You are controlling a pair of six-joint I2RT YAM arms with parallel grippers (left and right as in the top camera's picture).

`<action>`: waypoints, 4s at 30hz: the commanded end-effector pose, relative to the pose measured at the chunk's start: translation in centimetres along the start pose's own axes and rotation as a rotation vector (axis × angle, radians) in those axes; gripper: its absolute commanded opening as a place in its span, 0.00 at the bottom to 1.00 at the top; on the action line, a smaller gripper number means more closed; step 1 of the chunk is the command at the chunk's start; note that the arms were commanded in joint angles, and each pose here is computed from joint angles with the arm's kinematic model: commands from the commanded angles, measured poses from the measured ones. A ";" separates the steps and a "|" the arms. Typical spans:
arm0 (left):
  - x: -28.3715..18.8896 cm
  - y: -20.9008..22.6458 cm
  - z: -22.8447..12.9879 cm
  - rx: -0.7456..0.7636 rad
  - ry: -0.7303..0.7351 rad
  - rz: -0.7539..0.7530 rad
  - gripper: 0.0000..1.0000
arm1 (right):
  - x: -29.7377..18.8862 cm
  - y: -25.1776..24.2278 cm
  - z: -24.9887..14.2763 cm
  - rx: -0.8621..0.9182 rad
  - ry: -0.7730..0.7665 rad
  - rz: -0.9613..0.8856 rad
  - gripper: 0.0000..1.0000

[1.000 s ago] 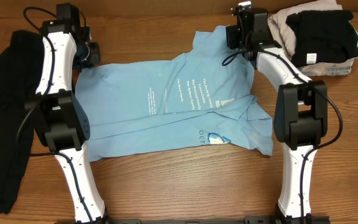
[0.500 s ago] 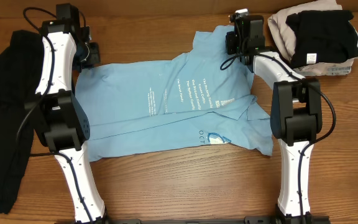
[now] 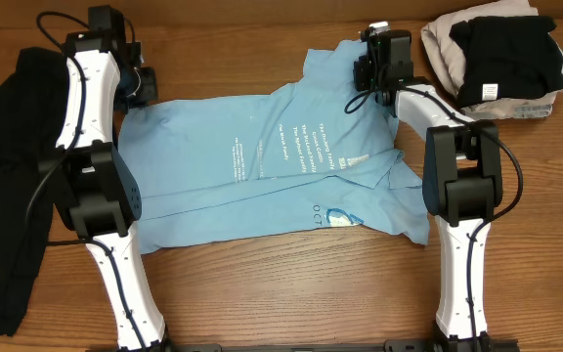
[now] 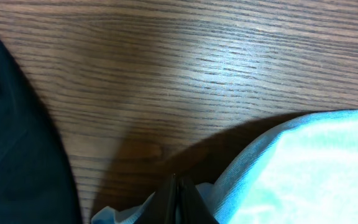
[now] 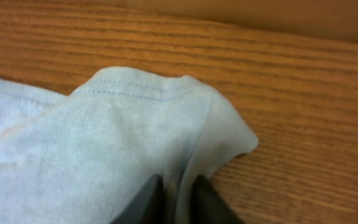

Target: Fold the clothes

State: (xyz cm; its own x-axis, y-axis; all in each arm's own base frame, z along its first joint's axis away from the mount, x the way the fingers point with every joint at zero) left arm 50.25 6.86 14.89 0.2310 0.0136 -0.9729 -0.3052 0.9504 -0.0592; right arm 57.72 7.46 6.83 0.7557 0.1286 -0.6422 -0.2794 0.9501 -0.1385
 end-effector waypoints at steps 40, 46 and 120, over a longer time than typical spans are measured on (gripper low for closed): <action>-14.5 0.3 -3.7 -0.059 -0.023 0.004 0.04 | -25.1 -0.2 7.2 0.170 0.278 0.149 0.04; -14.1 1.1 -6.2 -0.054 0.149 0.084 0.04 | -25.8 0.4 3.5 0.216 0.492 0.182 0.04; -3.8 10.0 -19.3 0.015 -0.021 0.014 0.99 | -32.4 1.3 -2.2 0.256 0.584 0.173 0.94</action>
State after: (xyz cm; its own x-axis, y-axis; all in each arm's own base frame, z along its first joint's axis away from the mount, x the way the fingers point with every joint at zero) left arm 28.69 10.17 16.06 0.3251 0.0456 -0.9446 -0.3607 0.9293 -0.0793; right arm 31.35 4.29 25.25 0.2171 0.2237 -0.9502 -0.1639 0.9679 0.1904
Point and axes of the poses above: each gripper's point midway between its finger pads, its own x axis out along the fingers, its own y axis along the line the jaws close on, z = x × y, the point moved 9 cm from there along -x, back along the fingers, and after that the axes turned 9 degrees about -x, right-handed, at the moved point
